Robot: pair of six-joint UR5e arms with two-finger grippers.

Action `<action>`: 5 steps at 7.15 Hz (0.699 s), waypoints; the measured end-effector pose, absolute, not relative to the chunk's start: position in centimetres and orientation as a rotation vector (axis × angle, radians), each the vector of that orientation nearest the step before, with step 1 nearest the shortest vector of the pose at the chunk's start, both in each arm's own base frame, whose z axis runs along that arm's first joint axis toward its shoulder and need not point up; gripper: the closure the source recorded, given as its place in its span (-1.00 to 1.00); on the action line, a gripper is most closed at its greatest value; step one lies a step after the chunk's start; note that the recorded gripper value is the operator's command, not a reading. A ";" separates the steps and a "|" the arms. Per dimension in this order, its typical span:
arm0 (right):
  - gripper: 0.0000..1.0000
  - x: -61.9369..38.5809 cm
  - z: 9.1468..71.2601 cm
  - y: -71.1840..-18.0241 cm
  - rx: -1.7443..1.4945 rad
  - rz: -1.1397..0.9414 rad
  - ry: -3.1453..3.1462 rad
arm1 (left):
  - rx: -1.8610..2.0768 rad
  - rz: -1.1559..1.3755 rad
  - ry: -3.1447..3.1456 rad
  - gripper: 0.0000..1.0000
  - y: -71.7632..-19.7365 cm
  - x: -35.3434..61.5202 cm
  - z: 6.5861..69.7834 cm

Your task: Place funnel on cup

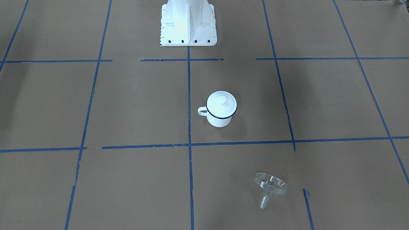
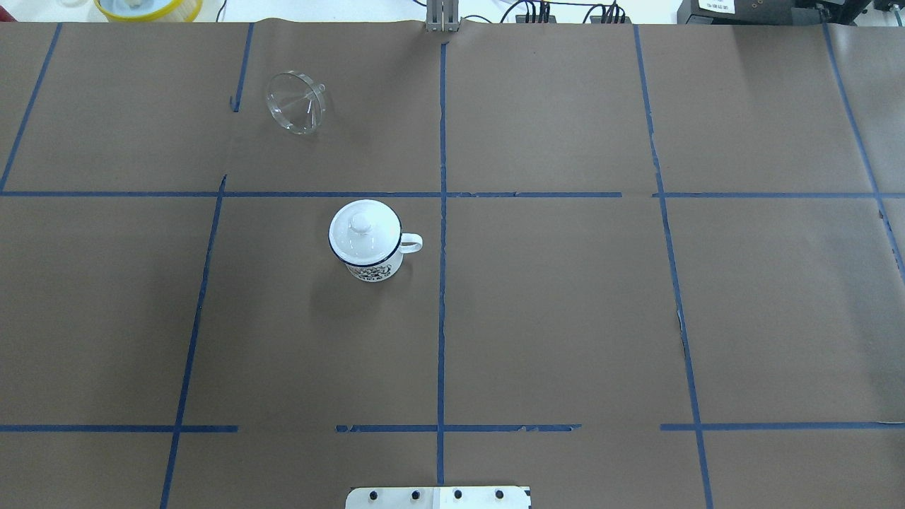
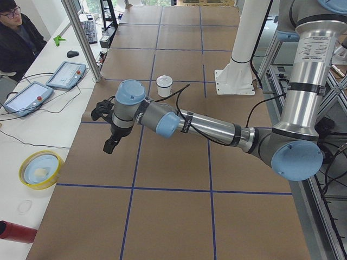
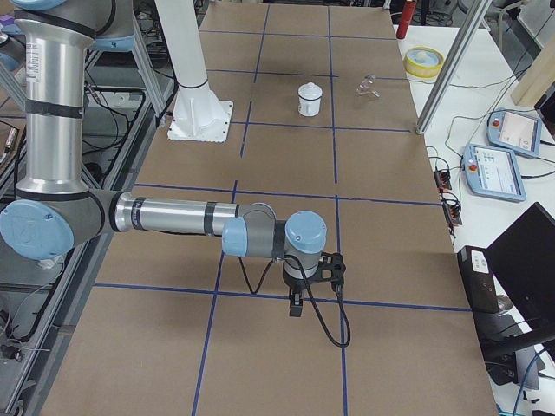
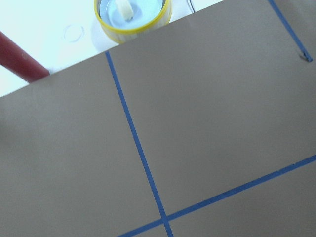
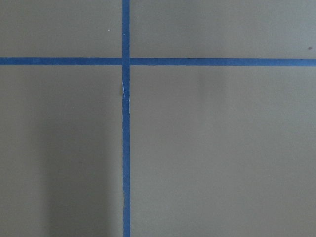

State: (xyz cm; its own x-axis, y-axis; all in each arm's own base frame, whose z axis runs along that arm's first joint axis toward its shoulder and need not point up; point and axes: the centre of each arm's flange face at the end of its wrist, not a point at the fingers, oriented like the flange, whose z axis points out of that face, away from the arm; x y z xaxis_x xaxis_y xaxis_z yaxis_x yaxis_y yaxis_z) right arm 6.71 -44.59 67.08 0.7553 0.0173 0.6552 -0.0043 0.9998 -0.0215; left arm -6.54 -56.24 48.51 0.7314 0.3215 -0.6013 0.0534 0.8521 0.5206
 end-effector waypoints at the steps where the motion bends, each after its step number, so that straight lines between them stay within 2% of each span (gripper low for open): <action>1: -1.00 6.7 67.1 -44.6 -0.019 0.012 -0.715 | 0.562 0.131 0.805 -1.00 -56.4 -4.5 46.2; 3: -1.00 6.7 67.1 -44.6 -0.019 0.012 -0.715 | 0.532 0.195 0.929 -1.00 -56.3 5.8 40.4; 5: -1.00 6.7 67.1 -44.6 -0.019 0.012 -0.715 | 0.375 0.087 1.042 -1.00 -56.8 17.1 32.9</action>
